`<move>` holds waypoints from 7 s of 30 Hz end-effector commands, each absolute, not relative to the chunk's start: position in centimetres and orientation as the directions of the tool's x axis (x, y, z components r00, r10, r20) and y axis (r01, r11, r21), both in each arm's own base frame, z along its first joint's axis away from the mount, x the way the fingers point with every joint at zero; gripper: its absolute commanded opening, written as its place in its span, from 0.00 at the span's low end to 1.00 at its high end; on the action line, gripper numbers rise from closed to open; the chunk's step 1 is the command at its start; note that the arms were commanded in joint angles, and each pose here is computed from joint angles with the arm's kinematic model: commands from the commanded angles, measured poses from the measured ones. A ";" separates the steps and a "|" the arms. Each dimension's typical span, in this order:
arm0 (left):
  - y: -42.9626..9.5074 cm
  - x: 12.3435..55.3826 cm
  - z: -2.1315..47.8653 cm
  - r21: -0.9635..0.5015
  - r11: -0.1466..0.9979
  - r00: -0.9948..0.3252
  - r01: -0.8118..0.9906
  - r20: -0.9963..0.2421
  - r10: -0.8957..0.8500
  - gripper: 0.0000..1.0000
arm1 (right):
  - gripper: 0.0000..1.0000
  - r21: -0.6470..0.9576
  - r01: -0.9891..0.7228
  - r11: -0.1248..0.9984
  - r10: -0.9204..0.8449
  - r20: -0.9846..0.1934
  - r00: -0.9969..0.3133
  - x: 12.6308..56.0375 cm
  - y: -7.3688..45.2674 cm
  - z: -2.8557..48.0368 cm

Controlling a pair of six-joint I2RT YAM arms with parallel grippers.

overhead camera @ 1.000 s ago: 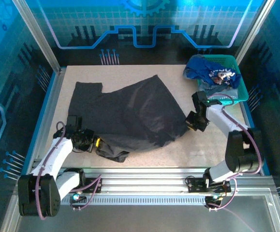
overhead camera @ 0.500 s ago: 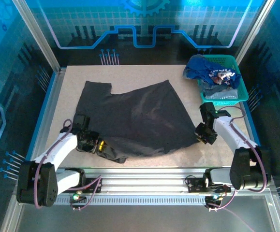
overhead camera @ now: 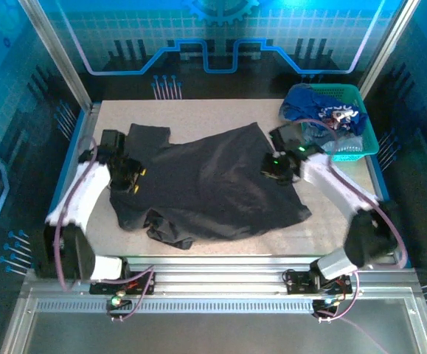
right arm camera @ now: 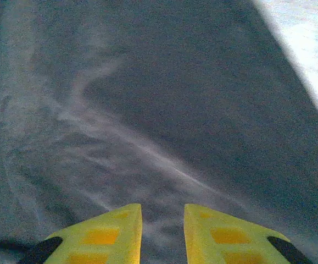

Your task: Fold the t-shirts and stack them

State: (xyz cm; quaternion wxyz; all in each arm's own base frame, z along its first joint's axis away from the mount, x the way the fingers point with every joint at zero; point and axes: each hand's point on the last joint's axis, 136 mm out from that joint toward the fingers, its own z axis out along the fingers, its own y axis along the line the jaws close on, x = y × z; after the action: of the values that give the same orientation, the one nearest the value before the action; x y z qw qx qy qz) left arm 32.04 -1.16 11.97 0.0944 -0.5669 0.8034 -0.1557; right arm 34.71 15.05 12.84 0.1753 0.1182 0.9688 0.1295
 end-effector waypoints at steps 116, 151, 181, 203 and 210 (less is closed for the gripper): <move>-4.9 18.4 2.4 -0.075 0.585 -0.590 -0.807 0.106 -0.800 0.00 | 0.49 0.277 0.479 0.833 0.496 0.011 -0.869 29.4 7.4 4.6; -6.7 4.9 6.4 -0.035 0.503 -0.499 -0.864 0.196 -0.844 0.00 | 0.00 0.062 0.509 0.859 0.501 0.106 -0.859 21.2 5.4 3.3; -12.3 19.2 15.9 -0.501 0.627 -0.652 -0.597 -0.153 -0.743 0.00 | 0.00 0.068 0.542 0.837 0.535 0.102 -0.839 19.6 5.1 6.5; -6.0 34.9 20.2 -0.596 0.601 -0.593 -0.532 -0.244 -0.767 0.00 | 0.00 0.091 0.633 0.769 0.632 0.044 -0.774 30.2 5.2 9.3; -4.3 37.3 21.0 -0.599 0.614 -0.579 -0.513 -0.286 -0.763 0.00 | 0.00 0.085 0.644 0.760 0.646 0.009 -0.763 32.8 4.7 10.0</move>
State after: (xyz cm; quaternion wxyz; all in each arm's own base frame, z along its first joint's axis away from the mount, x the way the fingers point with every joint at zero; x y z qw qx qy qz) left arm 35.69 -4.63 19.06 0.2396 -0.3998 0.8569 -0.2202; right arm 32.32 5.76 9.54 0.0099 0.3257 0.9435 0.0597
